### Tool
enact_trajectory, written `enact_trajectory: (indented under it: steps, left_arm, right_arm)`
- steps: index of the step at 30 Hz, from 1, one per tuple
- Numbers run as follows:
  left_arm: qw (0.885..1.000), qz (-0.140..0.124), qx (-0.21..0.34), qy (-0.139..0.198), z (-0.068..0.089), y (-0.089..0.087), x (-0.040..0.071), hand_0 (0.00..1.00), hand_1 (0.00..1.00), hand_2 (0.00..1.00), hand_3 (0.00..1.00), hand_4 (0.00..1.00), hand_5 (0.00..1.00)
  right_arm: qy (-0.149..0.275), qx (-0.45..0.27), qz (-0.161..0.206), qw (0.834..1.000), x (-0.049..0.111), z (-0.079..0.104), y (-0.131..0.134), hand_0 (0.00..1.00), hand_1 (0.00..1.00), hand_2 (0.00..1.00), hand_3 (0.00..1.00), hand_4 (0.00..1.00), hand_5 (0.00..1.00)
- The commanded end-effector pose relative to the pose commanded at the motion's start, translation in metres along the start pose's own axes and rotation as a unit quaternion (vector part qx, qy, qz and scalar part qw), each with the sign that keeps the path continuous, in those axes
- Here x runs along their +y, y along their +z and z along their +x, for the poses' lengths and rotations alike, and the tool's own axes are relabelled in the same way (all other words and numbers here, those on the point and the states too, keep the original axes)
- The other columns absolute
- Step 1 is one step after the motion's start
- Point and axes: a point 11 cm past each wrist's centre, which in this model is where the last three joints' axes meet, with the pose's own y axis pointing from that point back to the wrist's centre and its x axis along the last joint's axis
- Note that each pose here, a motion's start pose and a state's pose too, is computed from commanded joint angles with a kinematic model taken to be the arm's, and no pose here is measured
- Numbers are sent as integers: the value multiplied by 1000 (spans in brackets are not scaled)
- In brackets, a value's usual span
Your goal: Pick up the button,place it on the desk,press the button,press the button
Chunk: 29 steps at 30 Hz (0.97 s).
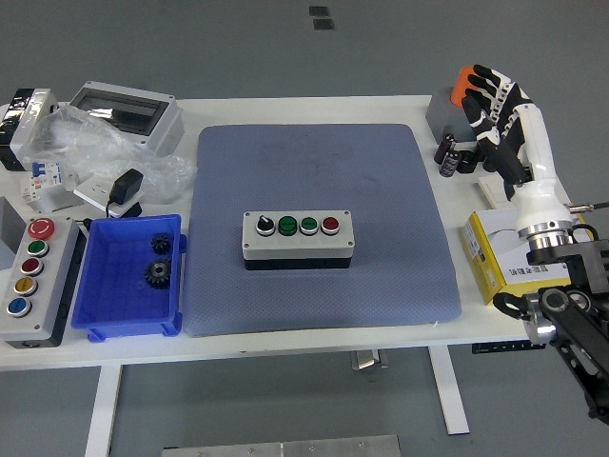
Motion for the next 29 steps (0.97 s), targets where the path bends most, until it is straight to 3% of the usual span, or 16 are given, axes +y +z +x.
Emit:
enact_trajectory:
  steps: [9,17,29]
  left_arm:
    - [1000,7,7,16,14,-11,0,636,616,576,562,450,39]
    - [1000,11,11,20,13,-15,-1,635,612,575,565,443,28]
    - [1000,-11,8,22,10,15,1,632,615,576,566,469,51]
  right_arm:
    - [-5,-2,-8,1000,1,-2,2,869,780,803,803,939,799]
    - [-4,9,-7,1000,3,4,-1,873,790,810,811,939,811]
    - [31,29,14,999,-5,29,-14,879,797,821,822,945,816]
